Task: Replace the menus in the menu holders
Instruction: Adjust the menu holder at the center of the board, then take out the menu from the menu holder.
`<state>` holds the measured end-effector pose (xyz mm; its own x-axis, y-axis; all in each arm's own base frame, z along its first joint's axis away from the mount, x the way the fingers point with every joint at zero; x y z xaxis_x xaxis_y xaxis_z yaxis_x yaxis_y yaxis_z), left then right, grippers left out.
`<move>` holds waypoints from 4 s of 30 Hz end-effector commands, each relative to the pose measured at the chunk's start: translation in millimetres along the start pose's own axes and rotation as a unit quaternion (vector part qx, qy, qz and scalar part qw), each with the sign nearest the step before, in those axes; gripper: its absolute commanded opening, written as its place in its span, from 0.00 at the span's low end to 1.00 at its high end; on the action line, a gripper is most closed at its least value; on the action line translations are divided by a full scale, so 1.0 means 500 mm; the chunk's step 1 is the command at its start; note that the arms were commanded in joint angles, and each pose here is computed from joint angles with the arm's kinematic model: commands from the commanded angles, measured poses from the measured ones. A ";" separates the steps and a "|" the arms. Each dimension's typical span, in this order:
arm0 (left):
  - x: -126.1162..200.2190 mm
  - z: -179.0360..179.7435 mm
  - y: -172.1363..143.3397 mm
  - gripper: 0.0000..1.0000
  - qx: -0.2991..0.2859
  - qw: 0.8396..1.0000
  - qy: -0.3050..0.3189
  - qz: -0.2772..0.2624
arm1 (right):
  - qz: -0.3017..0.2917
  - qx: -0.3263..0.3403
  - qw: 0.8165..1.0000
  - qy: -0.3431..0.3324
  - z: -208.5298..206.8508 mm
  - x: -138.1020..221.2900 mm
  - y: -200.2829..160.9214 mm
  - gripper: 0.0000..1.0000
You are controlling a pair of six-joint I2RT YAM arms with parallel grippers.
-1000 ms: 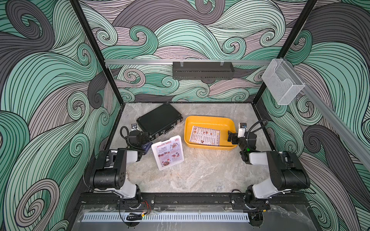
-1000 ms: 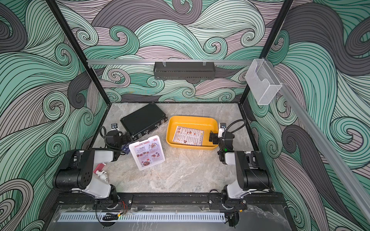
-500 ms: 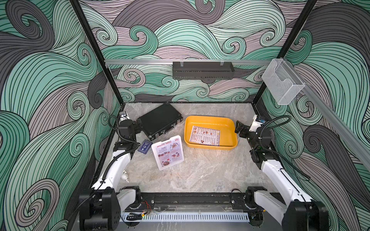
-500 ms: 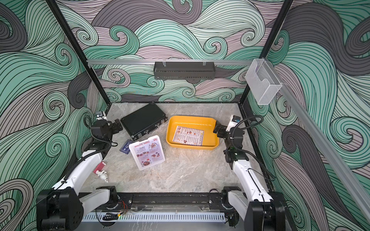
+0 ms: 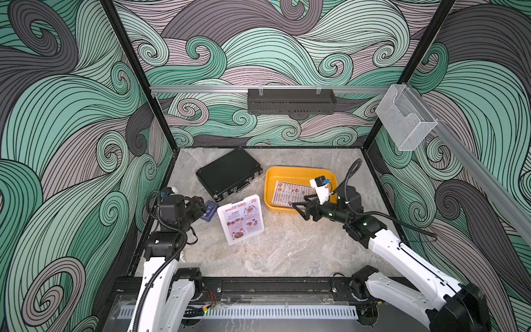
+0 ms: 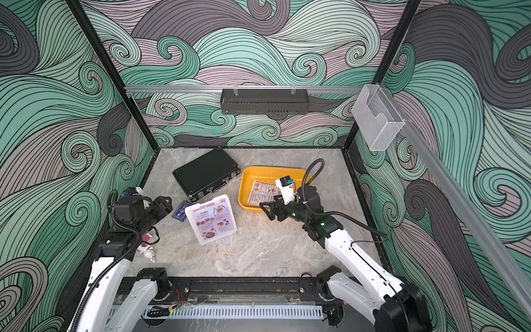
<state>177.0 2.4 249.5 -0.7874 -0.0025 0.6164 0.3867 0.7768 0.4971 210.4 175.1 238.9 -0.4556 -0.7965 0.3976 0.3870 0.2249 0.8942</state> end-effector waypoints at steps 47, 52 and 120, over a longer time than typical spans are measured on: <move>-0.225 -0.139 -0.108 0.34 0.025 0.955 -0.090 0.281 | 0.057 0.079 0.945 0.312 0.192 -0.184 0.016 0.69; -0.217 -0.141 -0.108 0.36 -0.003 0.955 -0.082 0.286 | 0.098 0.069 0.960 0.252 0.185 -0.139 0.036 0.71; -0.120 -0.165 -0.153 0.33 -0.043 0.951 -0.104 0.287 | 0.262 -0.076 0.962 0.024 0.173 -0.241 0.222 0.33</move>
<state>237.2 -108.6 223.7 -0.5085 0.5350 0.6747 0.8092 0.5648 0.1620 236.1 350.6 326.1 -0.0975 -0.7043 0.7032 0.6608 0.4825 0.5749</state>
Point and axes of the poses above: each gripper's point midway between its finger pads, its own x axis back along the fingers, its own z axis along the line the jaws close on, y = z × x, the point moved 8 cm from there along x, back along the fingers, and after that the axes turned 11 degrees about x, right-handed, at the moved point
